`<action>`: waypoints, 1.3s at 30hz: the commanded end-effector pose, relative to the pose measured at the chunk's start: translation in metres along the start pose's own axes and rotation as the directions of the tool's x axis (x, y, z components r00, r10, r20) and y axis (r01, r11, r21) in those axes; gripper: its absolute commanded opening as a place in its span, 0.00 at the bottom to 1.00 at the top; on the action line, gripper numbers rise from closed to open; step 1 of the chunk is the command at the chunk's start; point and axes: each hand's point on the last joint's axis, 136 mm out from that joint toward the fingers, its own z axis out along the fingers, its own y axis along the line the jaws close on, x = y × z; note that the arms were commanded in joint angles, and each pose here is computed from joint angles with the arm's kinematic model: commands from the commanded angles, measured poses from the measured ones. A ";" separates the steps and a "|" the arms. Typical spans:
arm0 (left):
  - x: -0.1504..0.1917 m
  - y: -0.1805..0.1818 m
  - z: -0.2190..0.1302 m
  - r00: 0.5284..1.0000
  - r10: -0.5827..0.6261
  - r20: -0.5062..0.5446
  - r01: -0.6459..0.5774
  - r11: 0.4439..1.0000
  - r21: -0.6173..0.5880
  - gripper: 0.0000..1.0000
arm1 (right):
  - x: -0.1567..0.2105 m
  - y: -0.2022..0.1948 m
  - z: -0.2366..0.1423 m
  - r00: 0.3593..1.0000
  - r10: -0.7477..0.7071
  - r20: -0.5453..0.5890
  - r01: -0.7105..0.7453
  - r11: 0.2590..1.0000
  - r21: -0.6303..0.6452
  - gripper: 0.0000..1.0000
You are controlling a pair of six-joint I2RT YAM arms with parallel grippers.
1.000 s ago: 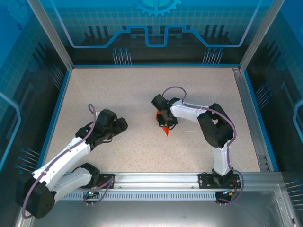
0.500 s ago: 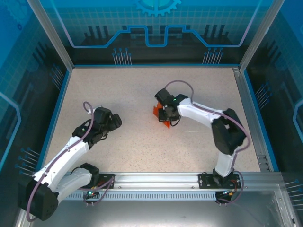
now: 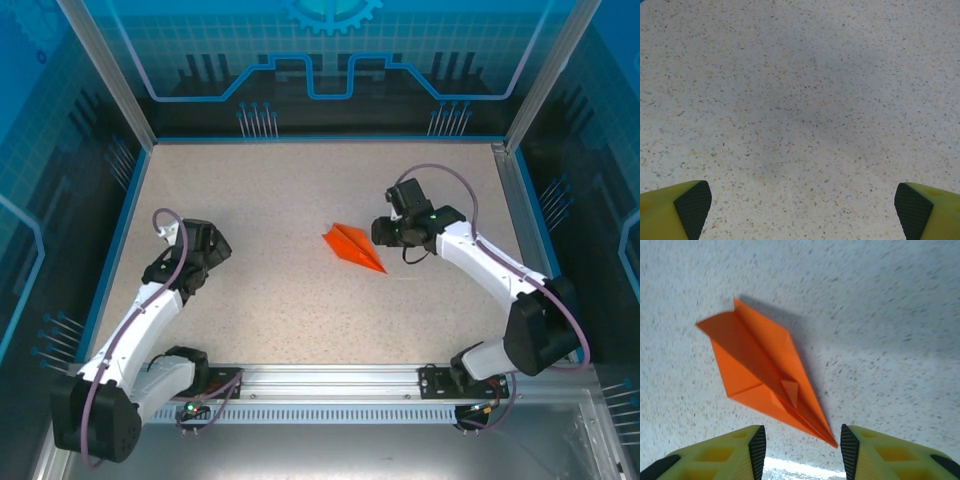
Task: Fold a paper plane with a square sheet of paper (pick it up from the middle)
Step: Reset both arms
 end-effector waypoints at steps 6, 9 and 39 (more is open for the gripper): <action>0.007 -0.026 -0.011 0.999 0.010 -0.051 0.000 0.984 0.178 0.98 | 0.016 0.038 0.043 0.966 -0.222 -0.129 0.197 0.963 -0.185 0.50; 0.008 -0.018 -0.008 0.999 0.029 -0.027 -0.024 0.989 0.147 0.99 | 0.010 0.026 0.059 0.971 -0.170 -0.165 0.148 0.979 -0.138 0.50; -0.038 -0.043 0.067 0.865 0.257 0.432 -0.306 0.951 0.046 0.98 | -0.051 -0.167 -0.011 0.840 -0.115 0.530 -0.053 0.955 0.292 0.82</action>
